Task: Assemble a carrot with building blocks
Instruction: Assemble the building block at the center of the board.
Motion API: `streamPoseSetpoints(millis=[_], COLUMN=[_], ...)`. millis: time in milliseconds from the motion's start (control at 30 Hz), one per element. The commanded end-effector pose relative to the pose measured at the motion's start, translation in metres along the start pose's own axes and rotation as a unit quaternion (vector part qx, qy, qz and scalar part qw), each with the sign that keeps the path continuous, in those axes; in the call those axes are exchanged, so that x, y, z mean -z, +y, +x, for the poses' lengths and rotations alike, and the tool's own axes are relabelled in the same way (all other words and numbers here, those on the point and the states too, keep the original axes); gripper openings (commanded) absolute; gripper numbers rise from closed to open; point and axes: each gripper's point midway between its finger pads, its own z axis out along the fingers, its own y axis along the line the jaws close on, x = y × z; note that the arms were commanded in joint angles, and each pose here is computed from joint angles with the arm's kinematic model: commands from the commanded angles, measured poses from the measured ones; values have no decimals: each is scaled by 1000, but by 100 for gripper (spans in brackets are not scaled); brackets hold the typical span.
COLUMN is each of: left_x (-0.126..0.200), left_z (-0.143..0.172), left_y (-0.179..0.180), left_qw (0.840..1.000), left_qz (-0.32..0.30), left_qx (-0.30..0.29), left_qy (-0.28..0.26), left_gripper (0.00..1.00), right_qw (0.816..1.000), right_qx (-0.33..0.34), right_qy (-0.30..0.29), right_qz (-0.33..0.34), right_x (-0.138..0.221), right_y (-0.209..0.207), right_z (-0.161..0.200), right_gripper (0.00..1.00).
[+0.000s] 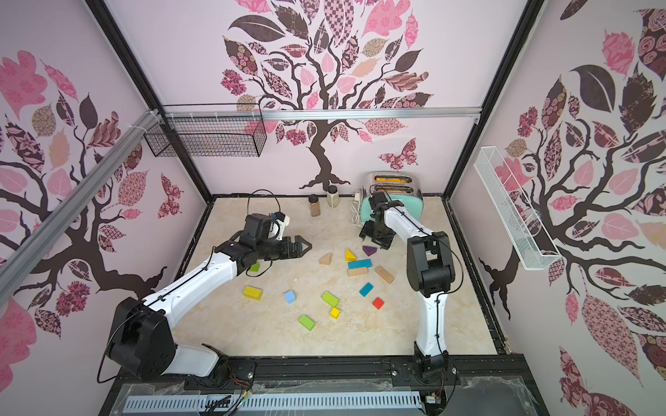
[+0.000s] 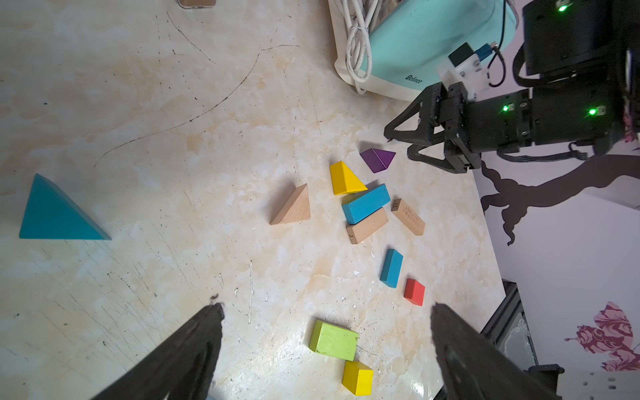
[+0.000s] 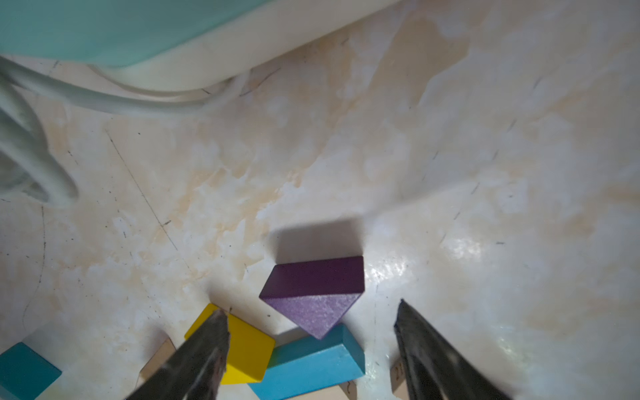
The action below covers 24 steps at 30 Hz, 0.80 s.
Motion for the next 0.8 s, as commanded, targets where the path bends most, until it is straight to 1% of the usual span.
streamPoseSetpoints(millis=[0,233,367,533,567,767], left_x=[0,-2,-2,-3,-3,-4], left_z=[-11,-12,-12,-10,-10,-9], left_y=[-6,-5,-4,-2,-3,-1], left_qw=[1000,1000,1000,1000,1000,1000], left_qz=[10,8,5,4,5,2], left_qx=[-13,-12,-12,-12,-12,-12], left_qy=[-10,-11,-10,-7,-7,-6], left_gripper=[98,98,98,98,98,98], right_qw=[999,998,998,996,996,997], right_qx=[-45,-57,-65,-81,-83,-78], right_qy=[9,-7,-4,-17,-17,-7], right_qz=[-16,2,4,19,21,10], right_x=[-13,-18,-22,-25,-26,-34], right_y=[6,-2,-6,-15,-16,-13], right_z=[-2,-7,-6,-8,-8,-6], right_gripper=[78,77,76,72,71,50])
